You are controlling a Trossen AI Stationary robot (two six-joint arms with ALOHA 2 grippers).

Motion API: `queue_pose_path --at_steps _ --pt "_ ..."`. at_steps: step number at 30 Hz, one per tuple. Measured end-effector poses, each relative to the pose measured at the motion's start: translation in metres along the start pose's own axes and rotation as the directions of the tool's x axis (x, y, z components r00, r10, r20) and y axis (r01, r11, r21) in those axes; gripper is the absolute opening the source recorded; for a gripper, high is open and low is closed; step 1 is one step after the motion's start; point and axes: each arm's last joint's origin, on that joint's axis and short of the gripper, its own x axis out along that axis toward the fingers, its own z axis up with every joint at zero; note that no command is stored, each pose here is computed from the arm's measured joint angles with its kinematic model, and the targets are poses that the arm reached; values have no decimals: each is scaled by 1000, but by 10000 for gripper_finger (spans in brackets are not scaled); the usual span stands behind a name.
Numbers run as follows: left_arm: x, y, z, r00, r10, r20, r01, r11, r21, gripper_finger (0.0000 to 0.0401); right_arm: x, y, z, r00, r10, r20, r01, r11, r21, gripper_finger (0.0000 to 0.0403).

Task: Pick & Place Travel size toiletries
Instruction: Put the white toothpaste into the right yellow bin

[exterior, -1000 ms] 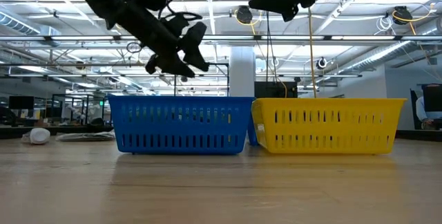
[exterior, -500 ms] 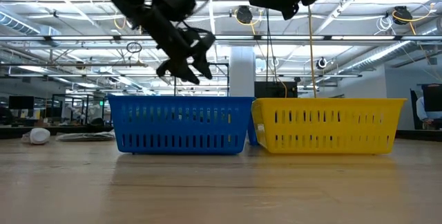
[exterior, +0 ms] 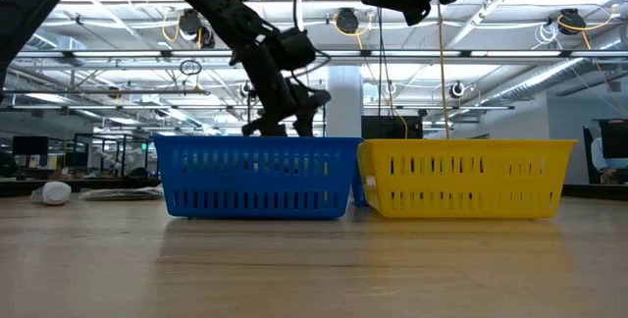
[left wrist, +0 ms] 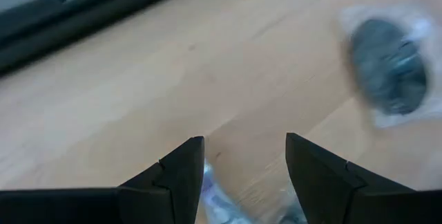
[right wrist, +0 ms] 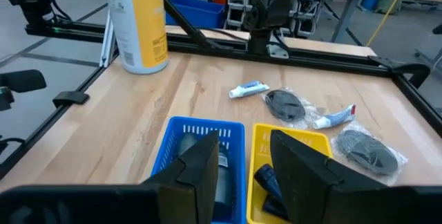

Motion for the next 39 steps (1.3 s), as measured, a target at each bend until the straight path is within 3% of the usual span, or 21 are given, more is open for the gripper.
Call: queue_pose_path --at_steps 4,11,20,39 --pt "9 5 -6 997 43 -65 -43 999 -2 200 0 0 -3 1000 0 -25 0 1000 -3 125" --pt "7 7 -5 995 73 -63 -73 997 -11 200 0 0 -2 1000 -1 -21 1 1000 -3 125" --pt "28 16 -12 988 97 -117 -105 993 -61 200 0 0 -4 1000 -1 -13 1 1000 -3 125" --pt "38 19 -11 989 117 -92 -125 988 -91 200 0 0 -6 1000 -6 23 6 1000 -6 125"
